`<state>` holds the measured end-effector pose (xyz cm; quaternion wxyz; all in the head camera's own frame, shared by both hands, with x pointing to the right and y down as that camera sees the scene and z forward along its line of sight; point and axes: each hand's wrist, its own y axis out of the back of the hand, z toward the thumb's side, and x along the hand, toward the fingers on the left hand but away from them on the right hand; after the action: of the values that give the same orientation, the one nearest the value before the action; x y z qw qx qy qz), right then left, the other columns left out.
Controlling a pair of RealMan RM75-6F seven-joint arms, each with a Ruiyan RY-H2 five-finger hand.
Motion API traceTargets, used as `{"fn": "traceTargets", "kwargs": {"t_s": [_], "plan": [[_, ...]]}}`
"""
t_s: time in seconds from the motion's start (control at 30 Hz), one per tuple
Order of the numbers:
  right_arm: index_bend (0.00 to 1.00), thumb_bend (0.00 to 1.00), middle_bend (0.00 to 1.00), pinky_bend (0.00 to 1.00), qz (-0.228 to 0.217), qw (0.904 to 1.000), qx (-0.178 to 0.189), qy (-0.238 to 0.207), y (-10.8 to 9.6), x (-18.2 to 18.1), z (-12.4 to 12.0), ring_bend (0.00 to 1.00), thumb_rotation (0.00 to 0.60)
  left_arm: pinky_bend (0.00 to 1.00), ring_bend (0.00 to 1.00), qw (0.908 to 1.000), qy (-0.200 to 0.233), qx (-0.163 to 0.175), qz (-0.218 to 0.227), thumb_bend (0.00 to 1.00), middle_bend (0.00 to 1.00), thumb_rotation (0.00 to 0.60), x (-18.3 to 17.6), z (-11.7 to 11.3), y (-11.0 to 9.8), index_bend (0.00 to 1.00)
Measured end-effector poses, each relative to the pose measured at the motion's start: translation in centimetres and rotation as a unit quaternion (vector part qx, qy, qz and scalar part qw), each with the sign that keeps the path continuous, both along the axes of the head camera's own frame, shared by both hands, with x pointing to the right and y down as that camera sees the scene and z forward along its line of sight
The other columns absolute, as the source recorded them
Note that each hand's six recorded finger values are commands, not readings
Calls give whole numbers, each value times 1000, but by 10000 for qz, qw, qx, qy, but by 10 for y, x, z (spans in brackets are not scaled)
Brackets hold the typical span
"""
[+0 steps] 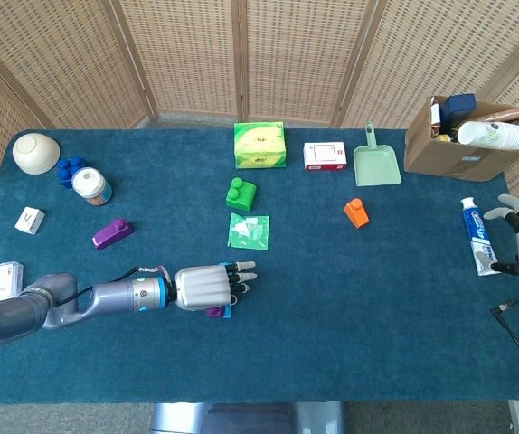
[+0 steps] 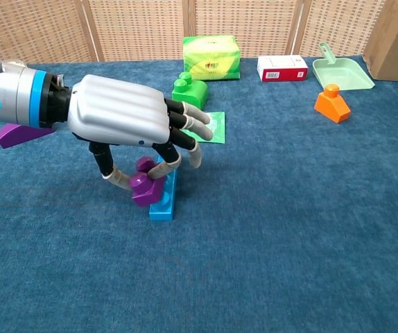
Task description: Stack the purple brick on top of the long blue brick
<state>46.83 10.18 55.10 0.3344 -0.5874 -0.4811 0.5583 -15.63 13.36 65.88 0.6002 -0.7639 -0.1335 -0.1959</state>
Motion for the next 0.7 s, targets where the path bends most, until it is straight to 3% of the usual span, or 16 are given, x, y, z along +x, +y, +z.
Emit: {"fn": "traceTargets", "kwargs": {"t_s": [0.7], "plan": [[344,161,185,194,39,10000,31,-62,2,2,-3,2,600,0,90,10000,-28,48,61,322,245,600,5,4,4,527]]}}
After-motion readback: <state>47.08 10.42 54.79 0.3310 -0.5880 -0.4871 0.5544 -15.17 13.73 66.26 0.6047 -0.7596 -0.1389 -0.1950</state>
